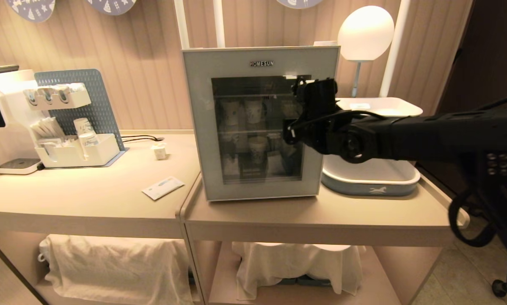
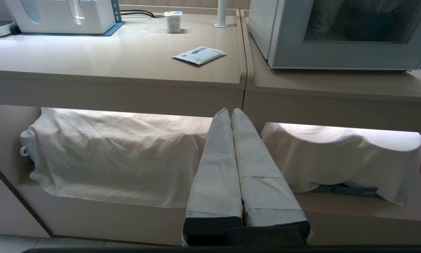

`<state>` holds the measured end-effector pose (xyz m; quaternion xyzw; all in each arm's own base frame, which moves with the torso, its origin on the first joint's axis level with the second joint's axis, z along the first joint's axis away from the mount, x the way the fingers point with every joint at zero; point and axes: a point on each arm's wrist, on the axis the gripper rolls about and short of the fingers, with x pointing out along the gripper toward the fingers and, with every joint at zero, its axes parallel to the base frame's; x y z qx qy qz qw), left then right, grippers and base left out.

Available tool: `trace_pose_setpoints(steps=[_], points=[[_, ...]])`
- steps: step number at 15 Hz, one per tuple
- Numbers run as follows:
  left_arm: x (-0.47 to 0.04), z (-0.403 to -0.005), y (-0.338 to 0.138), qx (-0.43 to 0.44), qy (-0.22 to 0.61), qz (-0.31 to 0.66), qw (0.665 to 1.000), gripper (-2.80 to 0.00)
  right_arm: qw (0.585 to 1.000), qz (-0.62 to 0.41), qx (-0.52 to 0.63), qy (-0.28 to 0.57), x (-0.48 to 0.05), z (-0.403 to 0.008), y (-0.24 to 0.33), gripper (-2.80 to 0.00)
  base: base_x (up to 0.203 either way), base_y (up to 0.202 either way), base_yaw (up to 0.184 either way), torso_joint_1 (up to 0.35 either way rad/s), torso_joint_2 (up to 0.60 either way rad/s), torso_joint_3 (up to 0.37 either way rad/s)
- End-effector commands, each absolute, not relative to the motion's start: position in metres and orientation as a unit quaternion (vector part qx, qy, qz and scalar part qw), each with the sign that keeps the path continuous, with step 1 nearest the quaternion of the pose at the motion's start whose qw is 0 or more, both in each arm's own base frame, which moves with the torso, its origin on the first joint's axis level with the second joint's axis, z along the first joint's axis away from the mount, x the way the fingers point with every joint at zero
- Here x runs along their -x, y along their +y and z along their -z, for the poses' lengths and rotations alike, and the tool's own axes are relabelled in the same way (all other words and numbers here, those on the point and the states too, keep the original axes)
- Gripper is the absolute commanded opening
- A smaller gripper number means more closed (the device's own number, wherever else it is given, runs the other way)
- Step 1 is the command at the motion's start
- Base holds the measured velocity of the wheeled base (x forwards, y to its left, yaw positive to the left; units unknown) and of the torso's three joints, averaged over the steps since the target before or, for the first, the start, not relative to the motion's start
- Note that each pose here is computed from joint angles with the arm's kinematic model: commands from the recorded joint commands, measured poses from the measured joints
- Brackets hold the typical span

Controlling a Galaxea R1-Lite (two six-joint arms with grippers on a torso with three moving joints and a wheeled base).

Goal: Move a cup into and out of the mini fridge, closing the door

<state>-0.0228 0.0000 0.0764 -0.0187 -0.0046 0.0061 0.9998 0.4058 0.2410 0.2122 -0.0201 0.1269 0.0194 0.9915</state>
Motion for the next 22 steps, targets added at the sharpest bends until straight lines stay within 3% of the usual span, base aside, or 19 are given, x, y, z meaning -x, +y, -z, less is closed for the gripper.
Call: trace_pose_setpoints(steps=[1, 3, 5, 8, 11, 13, 16, 18, 22], points=[[0.023, -0.076, 0.000, 0.019, -0.003, -0.007, 1.000, -2.80, 0.999, 0.023, -0.022, 0.034, -0.329, -0.322, 0.186, -2.80, 0.000, 0.000, 0.000, 0.000, 0.00, 0.000], [0.023, -0.076, 0.000, 0.019, -0.003, -0.007, 1.000, -2.80, 0.995, 0.092, -0.037, -0.022, -0.250, -0.374, 0.123, -2.80, 0.000, 0.000, 0.000, 0.000, 0.00, 0.000], [0.023, -0.076, 0.000, 0.019, -0.003, -0.007, 1.000, -2.80, 0.981, 0.172, -0.056, -0.072, -0.162, -0.395, 0.057, -2.80, 0.000, 0.000, 0.000, 0.000, 0.00, 0.000], [0.023, -0.076, 0.000, 0.019, -0.003, -0.007, 1.000, -2.80, 0.941, 0.311, -0.057, -0.118, -0.044, -0.359, -0.008, -2.80, 0.000, 0.000, 0.000, 0.000, 0.00, 0.000], [0.023, -0.076, 0.000, 0.019, -0.003, -0.007, 1.000, -2.80, 0.931, 0.335, -0.043, -0.140, 0.030, -0.286, -0.018, -2.80, 0.000, 0.000, 0.000, 0.000, 0.00, 0.000], [0.023, -0.076, 0.000, 0.019, -0.003, -0.007, 1.000, -2.80, 0.940, 0.318, -0.037, -0.120, 0.041, -0.231, -0.017, -2.80, 0.000, 0.000, 0.000, 0.000, 0.00, 0.000], [0.023, -0.076, 0.000, 0.018, -0.003, -0.006, 1.000, -2.80, 0.955, 0.244, -0.048, -0.162, 0.063, -0.173, -0.013, -2.80, 0.000, 0.000, 0.000, 0.000, 0.00, 0.000], [0.023, -0.076, 0.000, 0.018, -0.003, -0.007, 1.000, -2.80, 0.968, 0.182, -0.041, -0.170, 0.050, -0.140, -0.009, -2.80, 0.000, 0.000, 0.000, 0.000, 0.00, 0.000], [0.023, -0.076, 0.000, 0.018, -0.003, -0.007, 1.000, -2.80, 0.997, 0.047, 0.018, -0.065, 0.024, -0.087, -0.002, -2.80, 0.000, 0.000, 0.000, 0.000, 0.00, 0.000]])
